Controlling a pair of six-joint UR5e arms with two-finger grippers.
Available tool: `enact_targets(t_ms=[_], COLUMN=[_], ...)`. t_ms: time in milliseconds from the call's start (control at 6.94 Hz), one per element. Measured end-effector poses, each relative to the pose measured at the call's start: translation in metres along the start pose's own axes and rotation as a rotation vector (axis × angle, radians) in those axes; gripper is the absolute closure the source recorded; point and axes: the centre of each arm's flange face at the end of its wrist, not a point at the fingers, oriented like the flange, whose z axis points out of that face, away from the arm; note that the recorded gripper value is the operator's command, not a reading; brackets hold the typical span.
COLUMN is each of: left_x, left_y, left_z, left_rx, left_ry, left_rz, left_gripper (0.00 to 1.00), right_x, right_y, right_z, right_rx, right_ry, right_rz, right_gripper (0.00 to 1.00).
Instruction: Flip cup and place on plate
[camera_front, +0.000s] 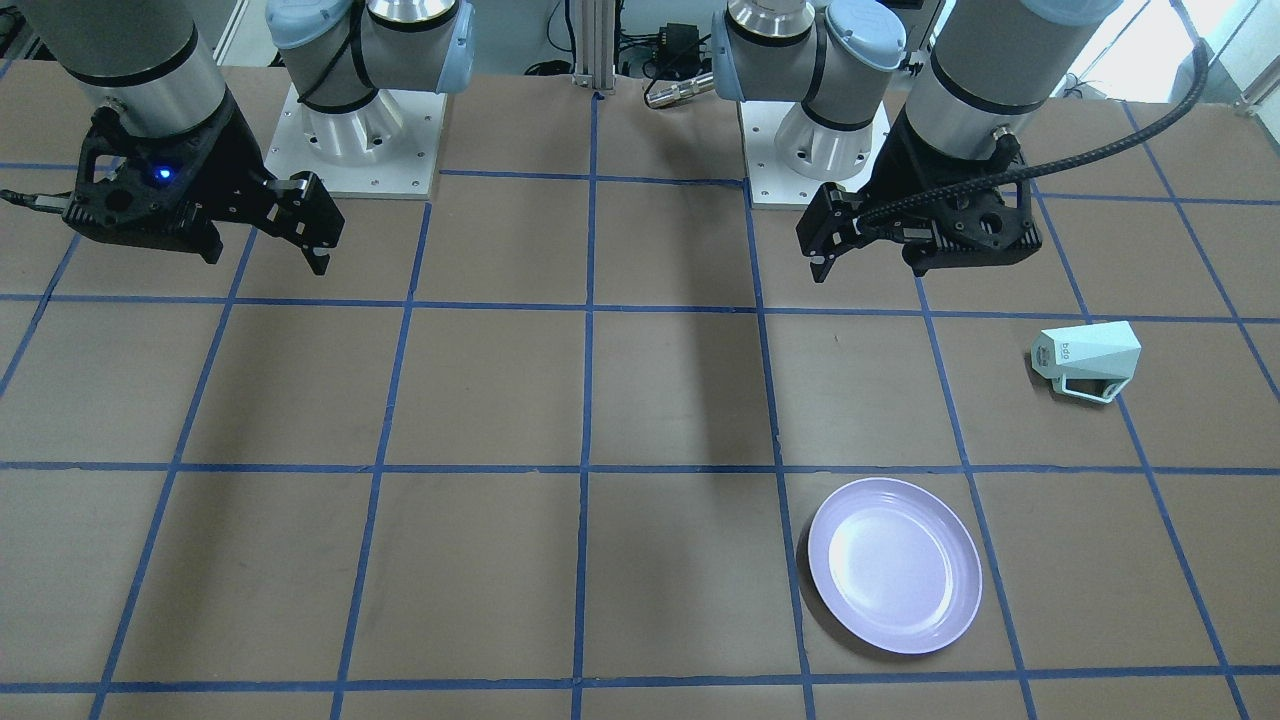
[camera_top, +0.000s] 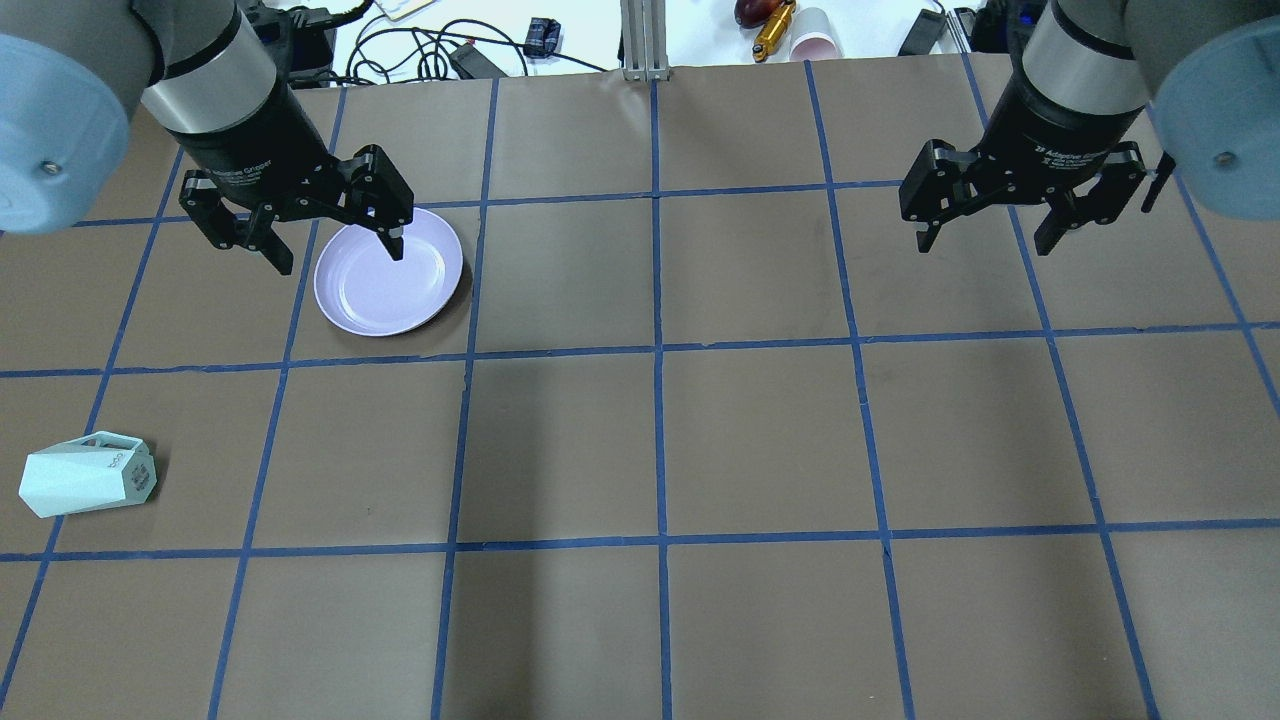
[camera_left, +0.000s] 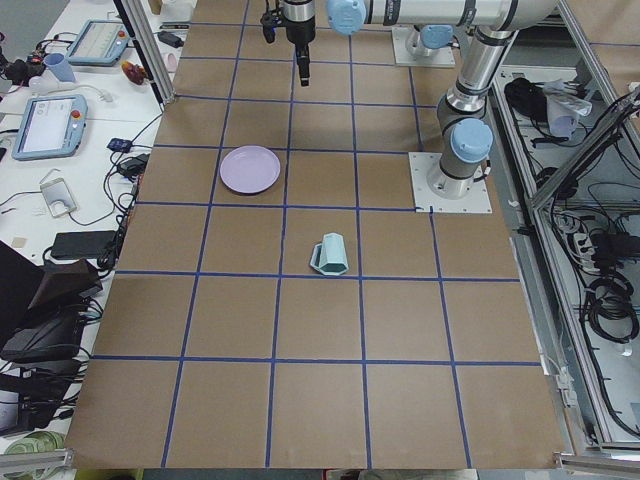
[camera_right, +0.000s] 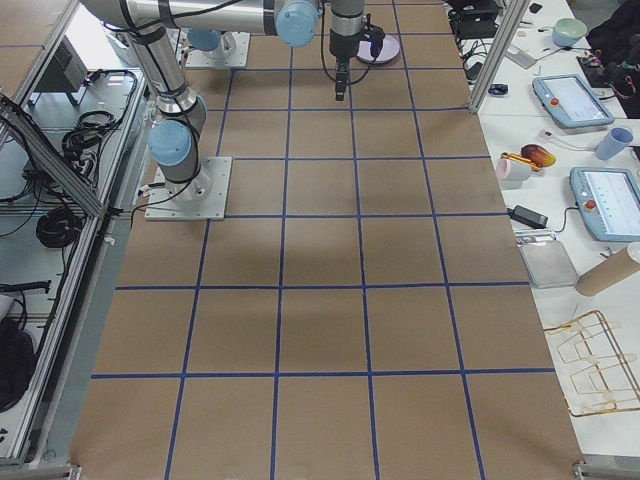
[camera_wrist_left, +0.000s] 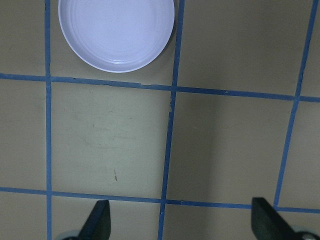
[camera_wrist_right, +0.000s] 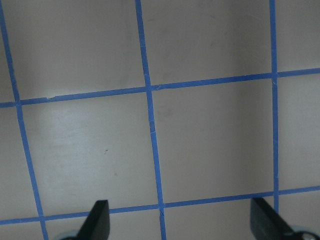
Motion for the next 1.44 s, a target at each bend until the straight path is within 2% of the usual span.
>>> enact_targets(t_ms=[865,1441], left_x=[0.001,-0.01], left_y=[0.013,0.004], left_z=[0.003,0.005], left_rx=[-0.003,0.015], left_ry=[0.007,-0.001], left_rz=[-0.01,-0.025], left_gripper=[0.0,0.0], right_x=[0.0,0.0], right_y=[0.0,0.0], right_z=[0.0,0.0], right_rx=[0.0,0.0], right_ry=[0.0,0.0], right_rz=[0.0,0.0], right_gripper=[0.0,0.0])
